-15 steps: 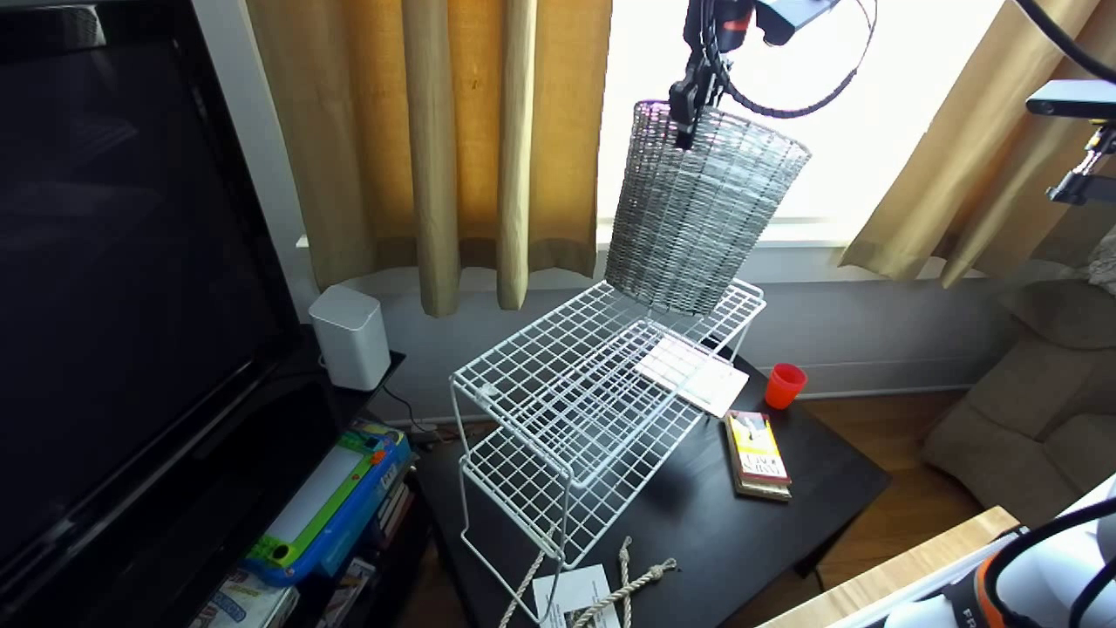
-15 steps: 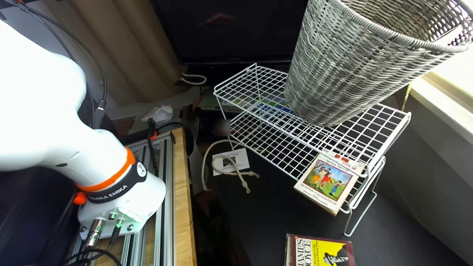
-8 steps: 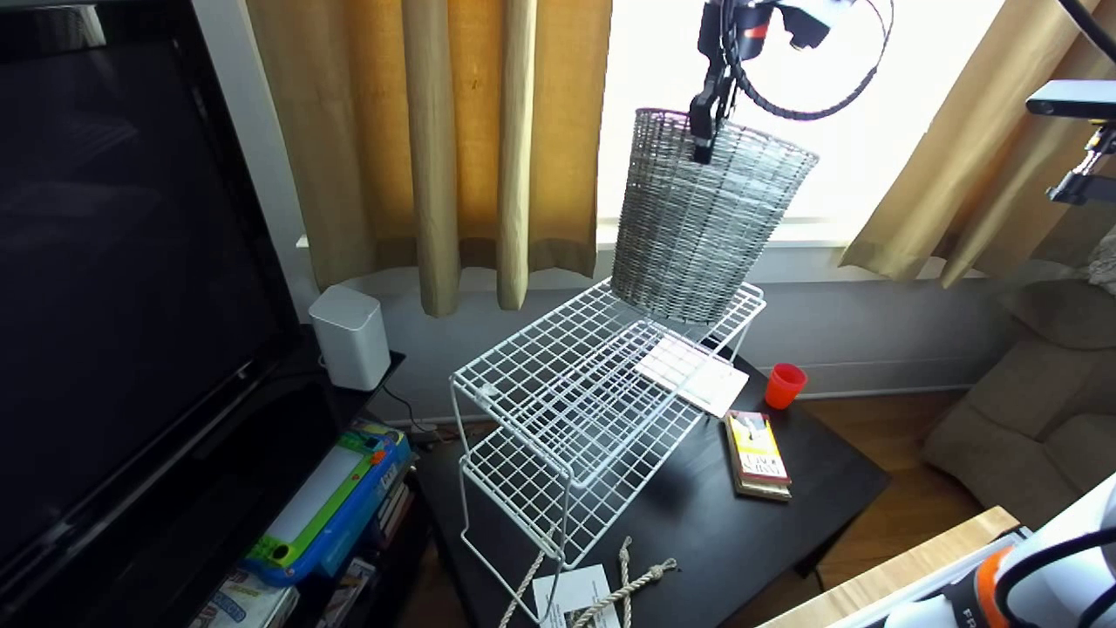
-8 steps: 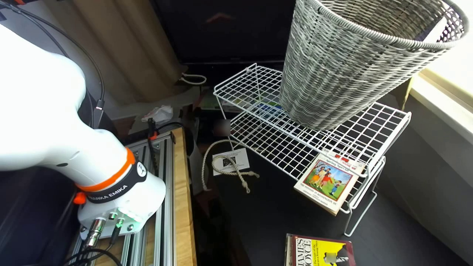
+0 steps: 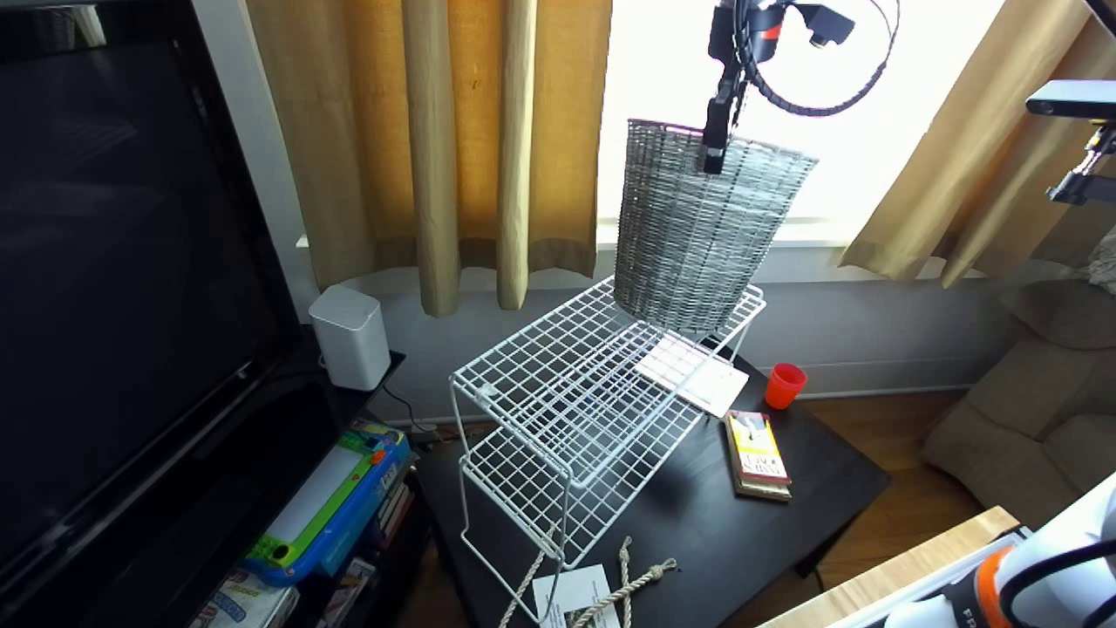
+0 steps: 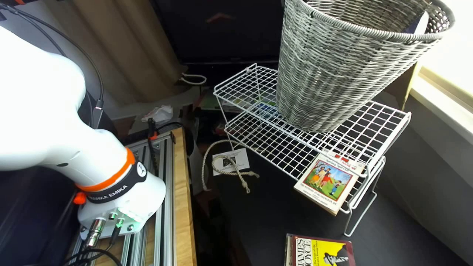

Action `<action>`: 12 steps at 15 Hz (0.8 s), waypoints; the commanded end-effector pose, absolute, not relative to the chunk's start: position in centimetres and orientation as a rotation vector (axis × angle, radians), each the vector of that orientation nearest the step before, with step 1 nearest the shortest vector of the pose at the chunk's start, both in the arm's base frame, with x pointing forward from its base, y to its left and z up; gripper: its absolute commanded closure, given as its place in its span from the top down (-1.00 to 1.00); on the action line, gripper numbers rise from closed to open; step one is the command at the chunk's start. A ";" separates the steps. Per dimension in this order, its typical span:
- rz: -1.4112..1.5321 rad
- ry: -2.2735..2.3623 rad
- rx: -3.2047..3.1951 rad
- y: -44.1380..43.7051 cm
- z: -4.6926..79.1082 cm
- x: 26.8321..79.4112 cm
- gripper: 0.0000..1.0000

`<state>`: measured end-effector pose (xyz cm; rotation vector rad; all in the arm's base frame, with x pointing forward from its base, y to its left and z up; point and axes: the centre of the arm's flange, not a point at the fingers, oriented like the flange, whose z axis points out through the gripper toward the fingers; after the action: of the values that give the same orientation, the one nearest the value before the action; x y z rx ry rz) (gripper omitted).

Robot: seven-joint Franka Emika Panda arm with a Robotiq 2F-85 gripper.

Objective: Set the basket upright

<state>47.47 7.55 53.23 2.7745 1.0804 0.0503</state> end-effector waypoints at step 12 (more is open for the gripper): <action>0.094 1.102 2.886 5.8 54.9 47.2 0.98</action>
<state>47.78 6.15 53.85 2.8385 1.0679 0.0838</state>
